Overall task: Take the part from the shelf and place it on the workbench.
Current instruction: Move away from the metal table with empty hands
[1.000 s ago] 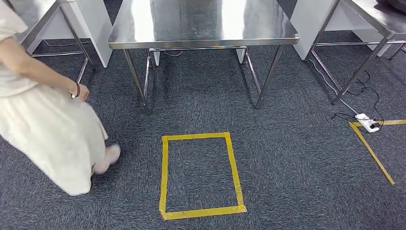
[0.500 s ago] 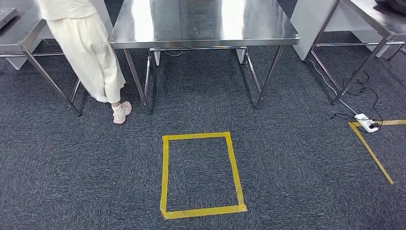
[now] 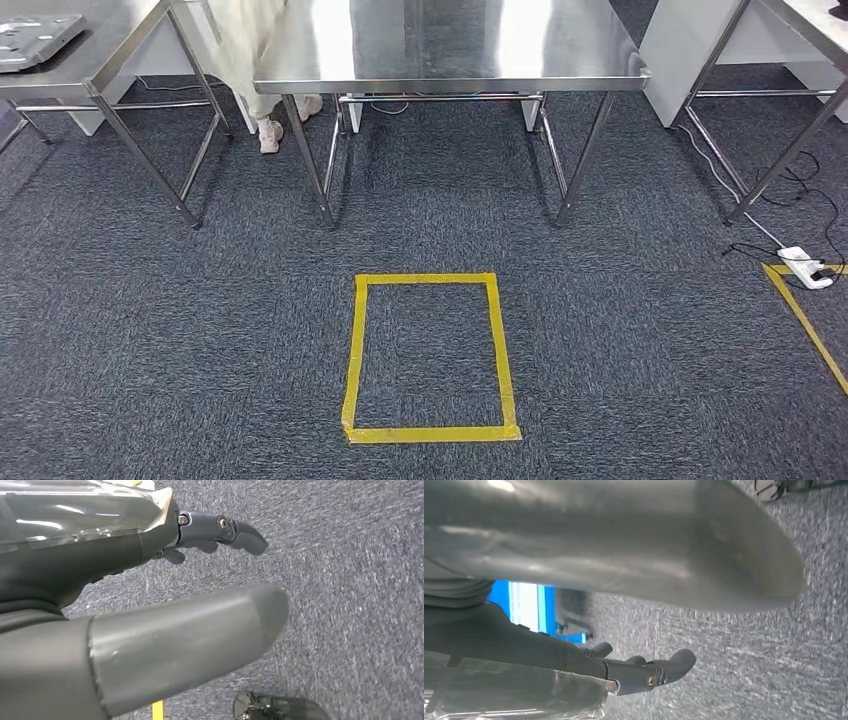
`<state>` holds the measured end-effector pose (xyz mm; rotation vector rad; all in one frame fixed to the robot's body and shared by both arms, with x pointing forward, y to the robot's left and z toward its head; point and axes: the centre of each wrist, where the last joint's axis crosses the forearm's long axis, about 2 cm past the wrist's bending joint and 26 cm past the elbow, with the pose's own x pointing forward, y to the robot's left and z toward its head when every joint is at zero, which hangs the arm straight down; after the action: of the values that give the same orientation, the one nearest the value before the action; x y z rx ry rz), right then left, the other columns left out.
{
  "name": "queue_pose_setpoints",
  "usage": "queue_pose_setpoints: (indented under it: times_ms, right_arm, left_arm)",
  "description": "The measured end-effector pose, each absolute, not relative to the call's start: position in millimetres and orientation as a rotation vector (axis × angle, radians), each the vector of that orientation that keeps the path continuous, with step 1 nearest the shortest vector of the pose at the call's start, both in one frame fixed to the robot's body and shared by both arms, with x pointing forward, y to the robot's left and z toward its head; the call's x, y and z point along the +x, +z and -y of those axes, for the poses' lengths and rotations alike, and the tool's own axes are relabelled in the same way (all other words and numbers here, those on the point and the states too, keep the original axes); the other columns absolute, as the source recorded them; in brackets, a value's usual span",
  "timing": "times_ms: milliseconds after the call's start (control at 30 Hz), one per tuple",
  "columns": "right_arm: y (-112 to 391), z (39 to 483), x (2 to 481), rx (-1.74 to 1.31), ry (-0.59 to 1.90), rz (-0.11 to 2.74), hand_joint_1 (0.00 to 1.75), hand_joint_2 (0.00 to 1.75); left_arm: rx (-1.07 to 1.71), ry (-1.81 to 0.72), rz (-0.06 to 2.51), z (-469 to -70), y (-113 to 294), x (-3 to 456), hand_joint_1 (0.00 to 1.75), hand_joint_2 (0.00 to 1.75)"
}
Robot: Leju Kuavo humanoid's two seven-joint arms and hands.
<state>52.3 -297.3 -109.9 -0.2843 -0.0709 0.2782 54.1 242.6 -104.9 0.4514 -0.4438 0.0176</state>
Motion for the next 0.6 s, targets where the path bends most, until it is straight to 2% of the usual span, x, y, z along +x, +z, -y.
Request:
queue_pose_setpoints:
  times_ms: [600]
  right_arm:
    - [-110.3, 294.7, 50.0, -0.251, 0.312, 0.067, 0.0, 0.0]
  left_arm:
    - [0.457, 0.018, 0.445, -243.8, -104.7, 56.1, 0.0, 0.0]
